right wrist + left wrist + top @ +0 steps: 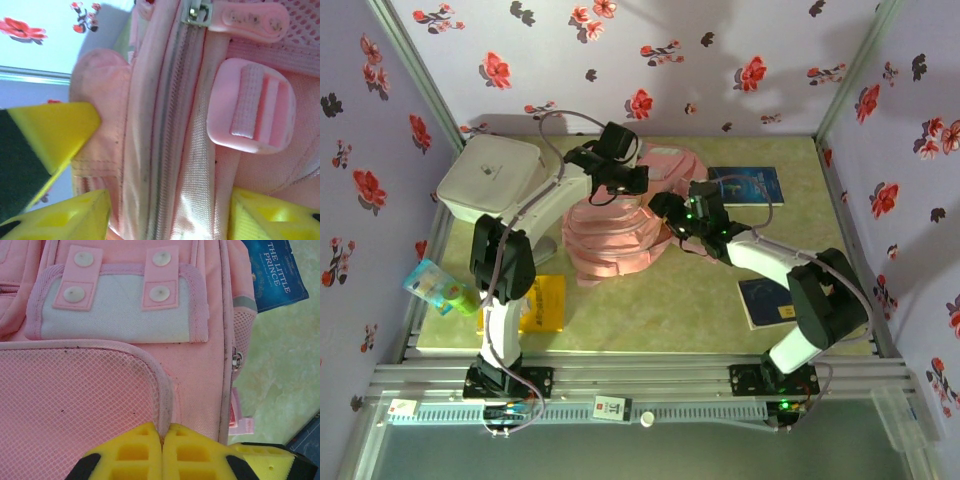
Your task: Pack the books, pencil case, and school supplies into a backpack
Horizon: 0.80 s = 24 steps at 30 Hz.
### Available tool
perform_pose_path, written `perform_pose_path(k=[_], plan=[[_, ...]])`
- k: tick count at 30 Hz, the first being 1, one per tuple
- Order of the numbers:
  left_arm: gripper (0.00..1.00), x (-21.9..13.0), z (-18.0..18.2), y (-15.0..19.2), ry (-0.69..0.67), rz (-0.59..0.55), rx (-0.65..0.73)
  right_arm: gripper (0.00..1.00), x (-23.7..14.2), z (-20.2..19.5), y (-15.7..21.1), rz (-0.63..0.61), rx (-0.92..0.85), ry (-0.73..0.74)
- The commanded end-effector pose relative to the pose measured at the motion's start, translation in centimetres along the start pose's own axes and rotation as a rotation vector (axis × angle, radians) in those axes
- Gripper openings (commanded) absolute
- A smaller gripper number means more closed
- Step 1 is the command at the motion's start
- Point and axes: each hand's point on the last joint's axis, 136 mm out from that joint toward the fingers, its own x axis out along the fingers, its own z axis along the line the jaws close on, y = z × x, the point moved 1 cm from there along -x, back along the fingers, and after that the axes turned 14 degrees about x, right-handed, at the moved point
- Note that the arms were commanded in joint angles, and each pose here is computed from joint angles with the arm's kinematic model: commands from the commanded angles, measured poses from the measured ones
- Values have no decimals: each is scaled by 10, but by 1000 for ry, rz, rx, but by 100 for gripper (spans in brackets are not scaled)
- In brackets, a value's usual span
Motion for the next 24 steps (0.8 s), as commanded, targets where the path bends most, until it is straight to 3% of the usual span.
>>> perform_pose_path(k=[1,7,12,15,18,24], plan=[[0,-19,-25,-28,112,-95,24,61,1,16,-8,-5,33,-100],[0,-12,-30,-23,159,-67,4,52,14,8,-12,4,111,-82],[2,-13,-29,-26,155,-67,4,33,20,12,-12,19,122,-86],[16,-19,-17,-29,100,-79,-24,24,17,15,-15,1,107,-88],[37,-33,0,-28,20,-97,-61,19,13,25,-17,-10,89,-108],[55,-83,19,-8,-84,-154,-111,16,16,40,-21,-22,79,-130]])
